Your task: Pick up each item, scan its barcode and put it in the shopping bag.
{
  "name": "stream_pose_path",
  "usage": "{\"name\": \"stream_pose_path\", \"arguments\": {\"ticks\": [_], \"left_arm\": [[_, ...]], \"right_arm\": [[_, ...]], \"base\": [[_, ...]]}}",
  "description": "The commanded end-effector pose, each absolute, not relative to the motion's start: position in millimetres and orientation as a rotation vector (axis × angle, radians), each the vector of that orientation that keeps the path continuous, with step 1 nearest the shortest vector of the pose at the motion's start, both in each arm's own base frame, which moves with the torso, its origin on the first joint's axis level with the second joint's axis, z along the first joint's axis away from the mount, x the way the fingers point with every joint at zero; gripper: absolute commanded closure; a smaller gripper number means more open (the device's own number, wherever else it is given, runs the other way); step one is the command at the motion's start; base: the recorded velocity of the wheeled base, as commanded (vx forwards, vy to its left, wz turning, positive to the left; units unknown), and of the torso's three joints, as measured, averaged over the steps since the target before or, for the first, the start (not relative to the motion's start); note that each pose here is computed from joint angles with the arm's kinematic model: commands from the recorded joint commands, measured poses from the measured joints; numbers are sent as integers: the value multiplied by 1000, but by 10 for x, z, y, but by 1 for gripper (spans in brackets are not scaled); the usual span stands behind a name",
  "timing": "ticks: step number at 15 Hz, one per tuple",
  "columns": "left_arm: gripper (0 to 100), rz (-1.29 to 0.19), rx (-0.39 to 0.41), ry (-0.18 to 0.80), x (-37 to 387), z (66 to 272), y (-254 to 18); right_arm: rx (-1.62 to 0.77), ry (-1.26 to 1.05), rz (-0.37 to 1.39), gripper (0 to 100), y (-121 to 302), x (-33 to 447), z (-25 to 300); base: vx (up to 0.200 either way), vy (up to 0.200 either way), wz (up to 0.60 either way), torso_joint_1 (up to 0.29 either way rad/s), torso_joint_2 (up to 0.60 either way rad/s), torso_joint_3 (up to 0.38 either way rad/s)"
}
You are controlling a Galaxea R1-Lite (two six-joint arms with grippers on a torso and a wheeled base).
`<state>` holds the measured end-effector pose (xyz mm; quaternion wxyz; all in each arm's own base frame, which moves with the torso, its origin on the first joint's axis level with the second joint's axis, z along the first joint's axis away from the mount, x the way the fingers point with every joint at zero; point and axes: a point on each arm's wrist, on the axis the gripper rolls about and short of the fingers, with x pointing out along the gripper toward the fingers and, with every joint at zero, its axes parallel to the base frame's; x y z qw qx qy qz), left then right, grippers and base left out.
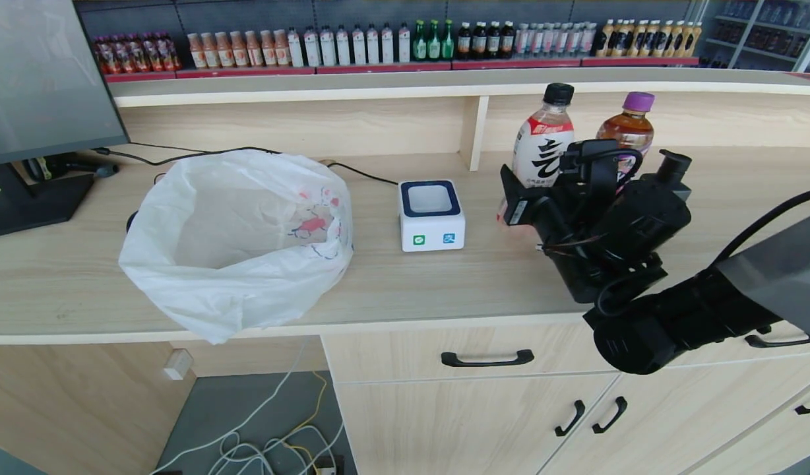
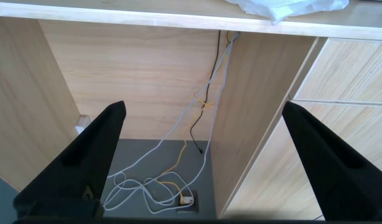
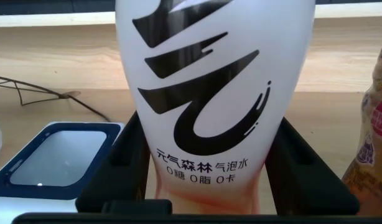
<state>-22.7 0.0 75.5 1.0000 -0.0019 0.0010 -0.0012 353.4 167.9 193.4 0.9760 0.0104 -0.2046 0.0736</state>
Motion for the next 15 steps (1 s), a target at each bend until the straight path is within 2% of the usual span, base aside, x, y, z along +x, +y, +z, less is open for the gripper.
{"name": "stream_pose_path", "arguments": {"ticks": [1,4,10,15], "left_arm": [[0,-3,-5,2,-227,755,0],[0,-2,-5,2,-227,755,0],[0,-2,-5,2,-227,755,0],[0,-2,-5,2,-227,755,0]], "right_arm": [[33,-449,145,100,1643,3455,2088],[54,-481,169,100,1692,3310,2248],[49,-493,193,100,1662,3060,2361],[38,-435,233,100,1560,2668,2214]], "base": [[0,0,0,0,0,0],[0,0,0,0,0,0],[0,0,0,0,0,0],[0,0,0,0,0,0]]}}
